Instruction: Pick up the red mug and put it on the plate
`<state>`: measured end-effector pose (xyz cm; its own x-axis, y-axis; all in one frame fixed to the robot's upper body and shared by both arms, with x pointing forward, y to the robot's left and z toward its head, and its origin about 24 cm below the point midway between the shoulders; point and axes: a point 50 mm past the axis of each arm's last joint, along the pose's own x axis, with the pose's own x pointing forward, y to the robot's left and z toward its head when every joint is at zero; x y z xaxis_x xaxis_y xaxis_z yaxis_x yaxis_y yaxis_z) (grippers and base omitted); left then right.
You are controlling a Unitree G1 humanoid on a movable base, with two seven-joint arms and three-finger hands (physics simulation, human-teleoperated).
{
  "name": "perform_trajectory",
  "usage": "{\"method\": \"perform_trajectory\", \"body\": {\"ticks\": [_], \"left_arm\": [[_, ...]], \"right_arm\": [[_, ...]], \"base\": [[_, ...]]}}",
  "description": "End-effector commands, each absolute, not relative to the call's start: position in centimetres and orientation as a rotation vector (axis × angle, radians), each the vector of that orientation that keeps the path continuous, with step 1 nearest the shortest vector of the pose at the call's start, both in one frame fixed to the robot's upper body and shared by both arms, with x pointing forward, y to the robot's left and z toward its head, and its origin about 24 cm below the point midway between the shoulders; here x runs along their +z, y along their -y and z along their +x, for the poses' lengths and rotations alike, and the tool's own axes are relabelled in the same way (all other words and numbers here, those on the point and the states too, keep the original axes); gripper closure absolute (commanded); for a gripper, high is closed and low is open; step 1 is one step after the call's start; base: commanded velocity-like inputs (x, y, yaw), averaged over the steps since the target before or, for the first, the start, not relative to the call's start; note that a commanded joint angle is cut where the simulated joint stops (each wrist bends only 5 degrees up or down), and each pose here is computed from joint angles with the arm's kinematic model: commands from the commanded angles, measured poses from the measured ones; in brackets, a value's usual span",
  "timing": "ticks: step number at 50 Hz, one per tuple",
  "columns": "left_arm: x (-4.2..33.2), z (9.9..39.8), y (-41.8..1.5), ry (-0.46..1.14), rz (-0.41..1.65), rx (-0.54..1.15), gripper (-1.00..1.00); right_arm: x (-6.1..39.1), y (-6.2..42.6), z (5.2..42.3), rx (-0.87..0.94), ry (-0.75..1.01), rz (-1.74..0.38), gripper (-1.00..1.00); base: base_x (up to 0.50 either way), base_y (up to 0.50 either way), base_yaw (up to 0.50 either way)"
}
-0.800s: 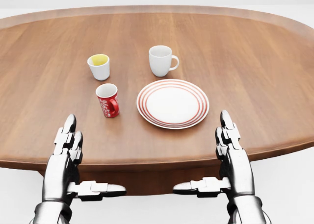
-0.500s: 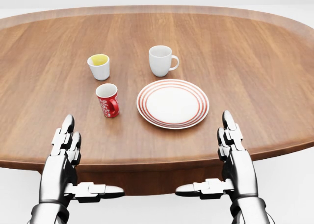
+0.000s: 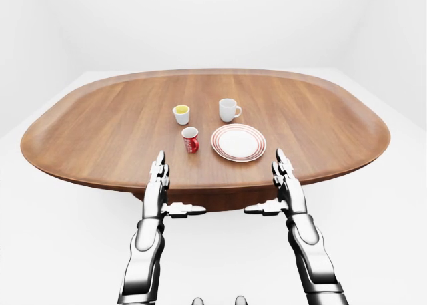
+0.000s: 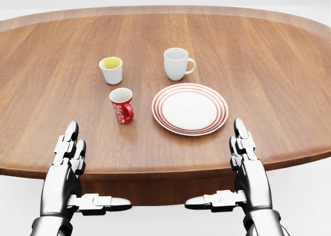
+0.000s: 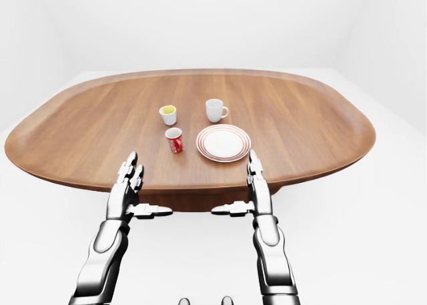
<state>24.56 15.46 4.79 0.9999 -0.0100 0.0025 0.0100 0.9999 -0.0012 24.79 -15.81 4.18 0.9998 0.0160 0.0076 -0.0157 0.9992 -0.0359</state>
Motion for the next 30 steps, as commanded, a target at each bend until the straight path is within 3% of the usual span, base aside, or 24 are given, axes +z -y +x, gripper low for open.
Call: {"method": "perform_trajectory", "body": {"ticks": [1,18,30], "left_arm": [[4.9,24.5,-15.4,0.004,-0.001,-0.011,-1.0],[4.8,24.6,-15.4,-0.001,-0.004,-0.012,-1.0],[6.2,25.9,-15.2,0.034,-0.017,-0.029,-1.0]], "right_arm": [[4.2,15.8,24.7,0.017,0.006,-0.041,-1.0],[4.2,15.8,24.6,0.013,0.01,-0.047,-1.0],[5.1,16.0,25.9,0.025,-0.004,-0.001,-1.0]], "base": [[0.0,0.2,0.0],[0.0,0.2,0.0],[0.0,0.0,0.0]]}}
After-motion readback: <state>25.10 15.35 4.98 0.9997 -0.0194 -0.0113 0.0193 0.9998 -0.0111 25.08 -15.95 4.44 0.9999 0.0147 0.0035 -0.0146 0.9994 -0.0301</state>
